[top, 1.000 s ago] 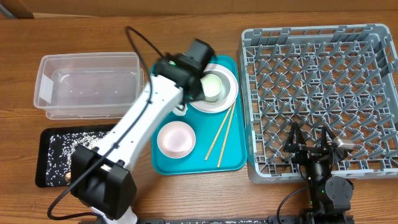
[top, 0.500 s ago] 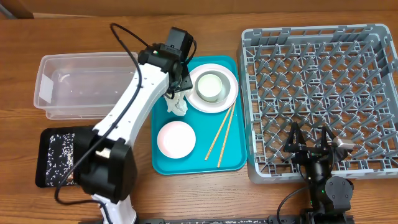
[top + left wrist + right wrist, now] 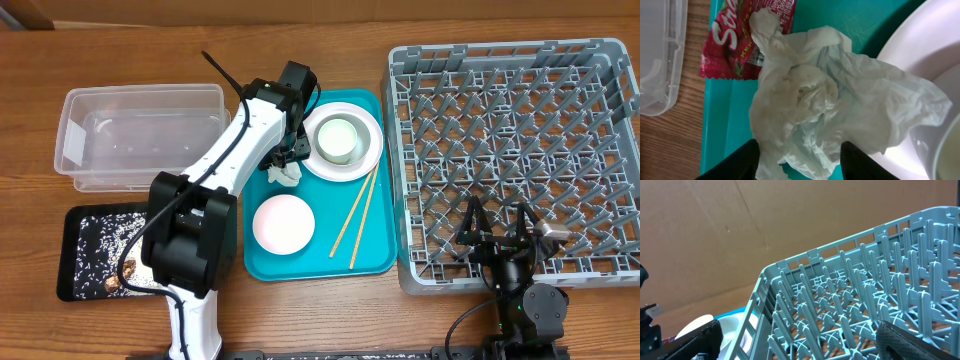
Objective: Sort waste into correct bins and load items into the dishwasher
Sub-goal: 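Grasp the crumpled white tissue with the left gripper, then drop the tissue into the clear plastic bin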
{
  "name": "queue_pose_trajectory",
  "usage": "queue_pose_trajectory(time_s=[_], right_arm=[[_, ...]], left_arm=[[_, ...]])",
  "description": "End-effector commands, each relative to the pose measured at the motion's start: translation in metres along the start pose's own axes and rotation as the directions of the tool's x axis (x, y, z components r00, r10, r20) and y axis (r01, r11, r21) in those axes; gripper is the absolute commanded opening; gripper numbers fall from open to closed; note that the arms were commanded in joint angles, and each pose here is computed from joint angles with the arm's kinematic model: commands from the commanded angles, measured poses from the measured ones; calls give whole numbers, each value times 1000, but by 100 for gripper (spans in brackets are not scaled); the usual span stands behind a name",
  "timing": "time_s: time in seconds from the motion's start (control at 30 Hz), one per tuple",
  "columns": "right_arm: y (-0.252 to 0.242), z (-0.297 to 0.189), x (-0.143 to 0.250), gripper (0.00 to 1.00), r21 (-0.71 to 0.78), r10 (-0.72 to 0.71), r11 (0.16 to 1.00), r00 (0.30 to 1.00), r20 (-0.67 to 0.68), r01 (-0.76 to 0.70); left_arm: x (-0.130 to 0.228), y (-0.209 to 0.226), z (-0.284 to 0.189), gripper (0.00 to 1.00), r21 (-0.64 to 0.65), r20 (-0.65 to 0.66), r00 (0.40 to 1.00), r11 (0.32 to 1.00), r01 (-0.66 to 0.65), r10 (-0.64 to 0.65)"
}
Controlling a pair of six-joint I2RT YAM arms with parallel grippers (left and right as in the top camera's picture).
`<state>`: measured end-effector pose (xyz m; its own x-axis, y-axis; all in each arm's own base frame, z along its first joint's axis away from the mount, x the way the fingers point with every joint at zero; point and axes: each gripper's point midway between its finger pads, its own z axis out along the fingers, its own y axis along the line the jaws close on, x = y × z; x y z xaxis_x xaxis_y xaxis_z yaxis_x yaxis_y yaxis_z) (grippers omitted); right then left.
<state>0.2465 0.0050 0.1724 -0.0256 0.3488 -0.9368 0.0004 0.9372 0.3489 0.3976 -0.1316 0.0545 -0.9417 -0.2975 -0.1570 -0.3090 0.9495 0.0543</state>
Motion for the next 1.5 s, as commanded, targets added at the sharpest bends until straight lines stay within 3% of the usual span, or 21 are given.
queue_pose_trajectory(time_s=[0.0,0.07,0.23,0.37,0.73,1.1,1.47], right_arm=[[-1,0,1,100,1,-2,1000,1000,7,2],[-1,0,1,100,1,-2,1000,1000,7,2],[-1,0,1,100,1,-2,1000,1000,7,2],[-1,0,1,100,1,-2,1000,1000,7,2],[-1,0,1,100,1,-2,1000,1000,7,2],[-1,0,1,100,1,-2,1000,1000,7,2],[-1,0,1,100,1,-2,1000,1000,7,2]], left_arm=[[-1,-2,4,49,-1,-10,1000,1000,22,-22],[0,-1,4,41,-4,-12,1000,1000,22,-22],[0,-1,4,4,-6,-16,1000,1000,21,-21],[-1,0,-7,4,-5,-14,1000,1000,22,-22],[-27,2,-118,4,138,152,986,989,45,-66],[-30,21,-180,4,233,260,958,970,64,-126],[-81,125,-196,4,244,325,850,905,349,-415]])
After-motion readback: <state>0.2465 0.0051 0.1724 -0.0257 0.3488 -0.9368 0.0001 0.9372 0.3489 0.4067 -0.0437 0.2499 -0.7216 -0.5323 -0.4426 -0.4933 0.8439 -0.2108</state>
